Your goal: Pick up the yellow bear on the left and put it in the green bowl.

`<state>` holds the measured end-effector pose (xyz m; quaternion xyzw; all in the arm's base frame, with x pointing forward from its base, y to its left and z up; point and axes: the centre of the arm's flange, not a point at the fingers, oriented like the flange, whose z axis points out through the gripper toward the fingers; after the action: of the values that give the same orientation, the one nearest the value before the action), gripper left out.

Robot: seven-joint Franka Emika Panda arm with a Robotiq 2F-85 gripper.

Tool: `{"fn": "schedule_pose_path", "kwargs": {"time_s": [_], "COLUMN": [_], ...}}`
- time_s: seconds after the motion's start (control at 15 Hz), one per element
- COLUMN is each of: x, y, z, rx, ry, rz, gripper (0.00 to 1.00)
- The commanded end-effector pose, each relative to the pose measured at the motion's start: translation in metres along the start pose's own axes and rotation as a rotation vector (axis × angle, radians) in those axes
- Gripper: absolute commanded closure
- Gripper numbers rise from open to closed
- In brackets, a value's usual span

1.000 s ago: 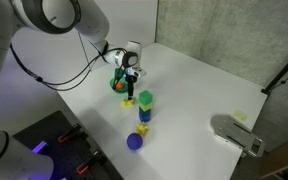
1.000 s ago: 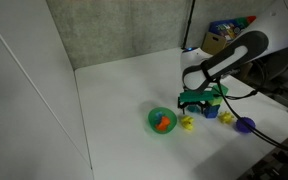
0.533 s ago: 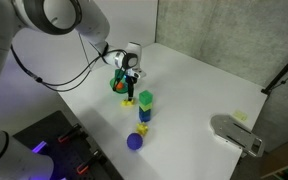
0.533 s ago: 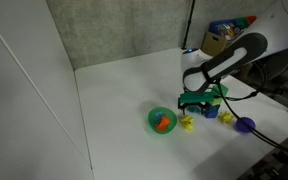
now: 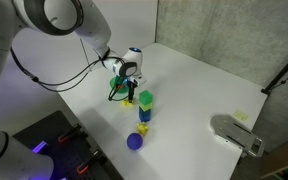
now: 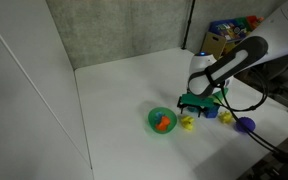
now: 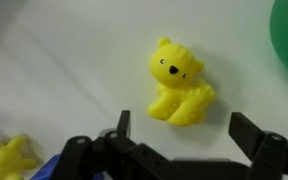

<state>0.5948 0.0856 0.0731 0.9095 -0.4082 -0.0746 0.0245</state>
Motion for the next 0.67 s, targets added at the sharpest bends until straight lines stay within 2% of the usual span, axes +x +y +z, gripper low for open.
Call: {"fn": "schedule_pose_path", "kwargs": {"time_s": [0.0,0.6], "x": [-0.012,-0.020], "y": [0.020,0.029], "z": [-0.006,0.023], "rx": [0.063,0.124], "ry": [-0.022,0.020], "rz": [0.057,0.071], "gripper": [0.00,0.00]}}
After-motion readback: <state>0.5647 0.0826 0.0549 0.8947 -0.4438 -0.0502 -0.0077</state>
